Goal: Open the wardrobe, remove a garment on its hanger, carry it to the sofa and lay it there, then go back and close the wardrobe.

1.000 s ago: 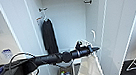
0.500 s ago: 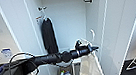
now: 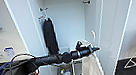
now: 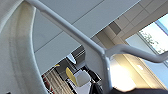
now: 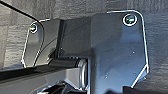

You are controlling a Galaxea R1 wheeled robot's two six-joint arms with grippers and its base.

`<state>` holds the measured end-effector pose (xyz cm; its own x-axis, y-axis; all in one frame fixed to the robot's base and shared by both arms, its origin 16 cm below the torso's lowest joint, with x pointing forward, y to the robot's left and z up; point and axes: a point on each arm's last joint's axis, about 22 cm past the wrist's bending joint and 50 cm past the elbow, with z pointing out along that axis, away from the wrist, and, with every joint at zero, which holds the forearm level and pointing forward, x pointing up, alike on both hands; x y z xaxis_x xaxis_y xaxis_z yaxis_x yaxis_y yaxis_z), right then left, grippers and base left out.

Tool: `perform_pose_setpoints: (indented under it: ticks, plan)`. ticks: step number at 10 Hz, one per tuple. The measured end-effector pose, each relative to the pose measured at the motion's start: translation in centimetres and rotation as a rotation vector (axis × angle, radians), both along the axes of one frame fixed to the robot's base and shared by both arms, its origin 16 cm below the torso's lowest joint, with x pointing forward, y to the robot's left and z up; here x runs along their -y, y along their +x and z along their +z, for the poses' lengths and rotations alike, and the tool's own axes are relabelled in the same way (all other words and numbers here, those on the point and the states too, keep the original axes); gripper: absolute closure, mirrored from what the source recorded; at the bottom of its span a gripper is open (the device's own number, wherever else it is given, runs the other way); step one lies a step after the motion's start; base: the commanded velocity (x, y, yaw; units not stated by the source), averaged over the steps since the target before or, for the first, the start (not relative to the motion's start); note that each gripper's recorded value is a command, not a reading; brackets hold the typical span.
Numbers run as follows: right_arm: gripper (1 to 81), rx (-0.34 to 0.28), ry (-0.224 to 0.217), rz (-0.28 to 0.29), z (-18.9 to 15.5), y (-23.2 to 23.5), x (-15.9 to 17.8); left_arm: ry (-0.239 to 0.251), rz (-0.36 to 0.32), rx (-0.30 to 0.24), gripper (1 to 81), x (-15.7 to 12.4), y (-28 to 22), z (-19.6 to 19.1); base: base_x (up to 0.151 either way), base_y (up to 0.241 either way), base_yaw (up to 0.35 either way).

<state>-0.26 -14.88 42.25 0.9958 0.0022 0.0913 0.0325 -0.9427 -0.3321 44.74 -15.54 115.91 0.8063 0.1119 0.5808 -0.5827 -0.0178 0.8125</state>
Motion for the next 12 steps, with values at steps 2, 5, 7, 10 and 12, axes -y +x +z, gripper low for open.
perform_pose_setpoints:
  ticks: [2,5,7,10,12]
  plan:
    - [1.0,0.021,-0.001,-0.002,0.0,1.6,0.0,-0.008,0.012,0.002,81.1,-0.3,0.5,0.1,0.000,0.000,0.000]
    - [1.0,0.027,-0.002,-0.002,0.0,2.1,0.1,-0.018,0.025,0.003,81.1,-0.7,1.0,0.3,0.000,0.000,0.000]
    - [1.0,0.019,-0.001,-0.002,0.0,1.6,0.0,-0.018,0.024,0.002,81.1,-0.7,1.0,0.2,0.000,0.000,0.000]
    - [1.0,0.021,0.005,-0.002,0.1,1.8,-0.5,-0.019,0.025,-0.003,81.1,-0.7,1.0,0.1,0.000,0.000,0.000]
    - [1.0,0.022,0.006,-0.002,0.1,1.8,-0.6,-0.019,0.025,-0.003,81.1,-0.7,1.0,0.1,0.000,0.000,0.000]
